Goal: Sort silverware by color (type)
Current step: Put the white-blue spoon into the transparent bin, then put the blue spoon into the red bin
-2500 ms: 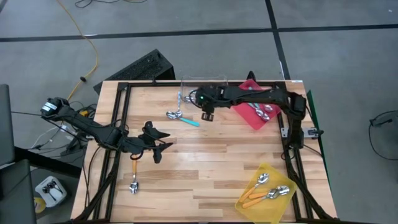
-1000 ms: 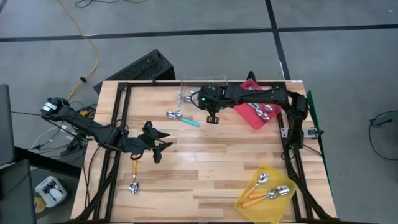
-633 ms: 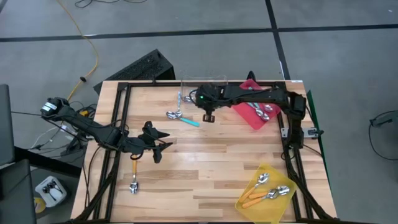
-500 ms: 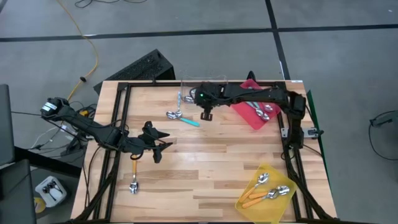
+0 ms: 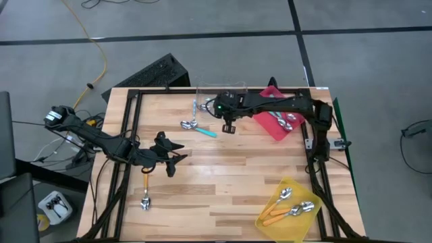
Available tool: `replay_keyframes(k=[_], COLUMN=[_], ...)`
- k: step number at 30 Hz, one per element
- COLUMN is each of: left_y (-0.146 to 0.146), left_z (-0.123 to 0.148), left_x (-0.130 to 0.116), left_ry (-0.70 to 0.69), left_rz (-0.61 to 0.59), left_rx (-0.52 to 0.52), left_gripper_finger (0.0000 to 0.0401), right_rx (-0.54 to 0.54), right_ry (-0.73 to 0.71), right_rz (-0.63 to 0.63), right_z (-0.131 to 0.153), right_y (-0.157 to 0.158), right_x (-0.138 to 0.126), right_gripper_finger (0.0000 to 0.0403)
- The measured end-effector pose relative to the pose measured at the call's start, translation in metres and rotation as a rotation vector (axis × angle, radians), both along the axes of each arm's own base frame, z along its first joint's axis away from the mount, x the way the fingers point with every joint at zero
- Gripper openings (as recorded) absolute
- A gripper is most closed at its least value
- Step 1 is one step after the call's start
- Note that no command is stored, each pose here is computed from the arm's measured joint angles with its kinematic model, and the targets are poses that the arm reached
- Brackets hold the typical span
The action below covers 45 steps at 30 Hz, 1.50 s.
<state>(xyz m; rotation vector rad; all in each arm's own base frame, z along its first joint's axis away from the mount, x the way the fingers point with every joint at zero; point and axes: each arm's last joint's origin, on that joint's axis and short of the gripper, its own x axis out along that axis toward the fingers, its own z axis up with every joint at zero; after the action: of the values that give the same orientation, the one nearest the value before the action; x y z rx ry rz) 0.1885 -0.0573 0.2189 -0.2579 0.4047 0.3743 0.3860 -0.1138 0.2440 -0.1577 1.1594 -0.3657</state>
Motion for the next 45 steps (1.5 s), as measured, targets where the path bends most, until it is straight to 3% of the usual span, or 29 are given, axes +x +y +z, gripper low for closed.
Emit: replay_keyframes(k=[11, 18, 26, 36, 40, 45], left_y=[0.000, 0.000, 0.000, 0.000, 0.000, 0.000], left_z=[0.000, 0.000, 0.000, 0.000, 0.000, 0.000], left_x=[0.000, 0.000, 0.000, 0.000, 0.000, 0.000], left_ry=[-0.001, -0.001, -0.002, -0.002, -0.003, 0.003], left_rz=[0.001, 0.002, 0.004, 0.006, 0.006, -0.002], left_rx=[-0.002, -0.002, -0.005, -0.007, -0.008, 0.006], left_gripper_finger=[0.0196, 0.0197, 0.0197, 0.0197, 0.0197, 0.0197], right_rx=[-0.014, -0.038, -0.158, -0.162, -0.145, -0.153], right_ry=[-0.050, -0.043, -0.119, -0.172, -0.153, -0.168], right_rz=[0.038, 0.059, 0.084, -0.003, 0.005, 0.107], right_z=[-0.022, -0.018, -0.005, -0.003, 0.002, 0.024], right_y=[-0.012, -0.013, -0.019, -0.045, -0.037, -0.004], right_x=[0.018, 0.016, 0.022, 0.016, 0.013, 0.011], right_gripper_finger=[0.0025, 0.0022, 0.0030, 0.0030, 0.0031, 0.0028])
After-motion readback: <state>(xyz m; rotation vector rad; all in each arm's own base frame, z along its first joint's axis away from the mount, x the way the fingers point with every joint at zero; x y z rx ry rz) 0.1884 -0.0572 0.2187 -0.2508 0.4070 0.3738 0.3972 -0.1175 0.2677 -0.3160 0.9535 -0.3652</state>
